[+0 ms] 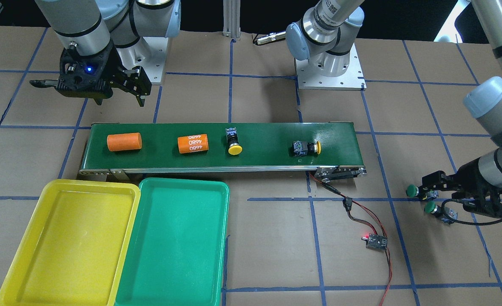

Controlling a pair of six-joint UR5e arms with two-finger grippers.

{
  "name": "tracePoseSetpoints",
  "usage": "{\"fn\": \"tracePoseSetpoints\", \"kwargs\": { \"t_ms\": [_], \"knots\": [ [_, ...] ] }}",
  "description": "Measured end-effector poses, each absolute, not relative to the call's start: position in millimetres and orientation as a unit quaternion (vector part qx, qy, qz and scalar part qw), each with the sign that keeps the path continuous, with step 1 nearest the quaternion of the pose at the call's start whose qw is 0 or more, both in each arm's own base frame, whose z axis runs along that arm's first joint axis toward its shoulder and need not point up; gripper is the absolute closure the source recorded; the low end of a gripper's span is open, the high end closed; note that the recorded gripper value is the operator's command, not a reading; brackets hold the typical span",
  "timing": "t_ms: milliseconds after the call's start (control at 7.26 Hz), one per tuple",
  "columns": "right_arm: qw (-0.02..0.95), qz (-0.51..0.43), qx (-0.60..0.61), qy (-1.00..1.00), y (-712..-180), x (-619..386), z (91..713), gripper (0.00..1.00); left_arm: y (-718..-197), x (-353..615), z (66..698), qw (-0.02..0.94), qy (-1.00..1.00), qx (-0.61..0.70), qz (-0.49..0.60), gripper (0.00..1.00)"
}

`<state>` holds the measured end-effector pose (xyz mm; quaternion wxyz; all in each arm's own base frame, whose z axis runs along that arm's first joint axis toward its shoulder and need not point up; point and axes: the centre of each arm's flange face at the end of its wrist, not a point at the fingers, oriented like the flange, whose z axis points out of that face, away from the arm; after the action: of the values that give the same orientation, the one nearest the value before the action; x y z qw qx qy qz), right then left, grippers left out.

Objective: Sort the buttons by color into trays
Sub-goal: 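Grasp a green-capped button left while right gripper reaches a belt button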

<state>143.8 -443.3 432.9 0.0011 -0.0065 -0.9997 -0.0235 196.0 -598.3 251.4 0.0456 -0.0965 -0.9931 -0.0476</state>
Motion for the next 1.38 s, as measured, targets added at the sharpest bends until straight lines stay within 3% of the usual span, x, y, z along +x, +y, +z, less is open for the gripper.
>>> {"fn": "tracePoseSetpoints", "kwargs": {
  "t_ms": [551, 1378],
  "knots": [
    [0.000, -0.010, 0.032, -0.999, -466, 230, 377, 0.00, -586, 205, 194, 0.068, -0.991, -0.082, -0.081, 0.00],
    [-0.047, -0.061, -0.059, -0.995, -460, 317, 305, 0.00, -582, 211, 192, 0.044, -0.991, -0.084, -0.096, 0.00]
  ]
}}
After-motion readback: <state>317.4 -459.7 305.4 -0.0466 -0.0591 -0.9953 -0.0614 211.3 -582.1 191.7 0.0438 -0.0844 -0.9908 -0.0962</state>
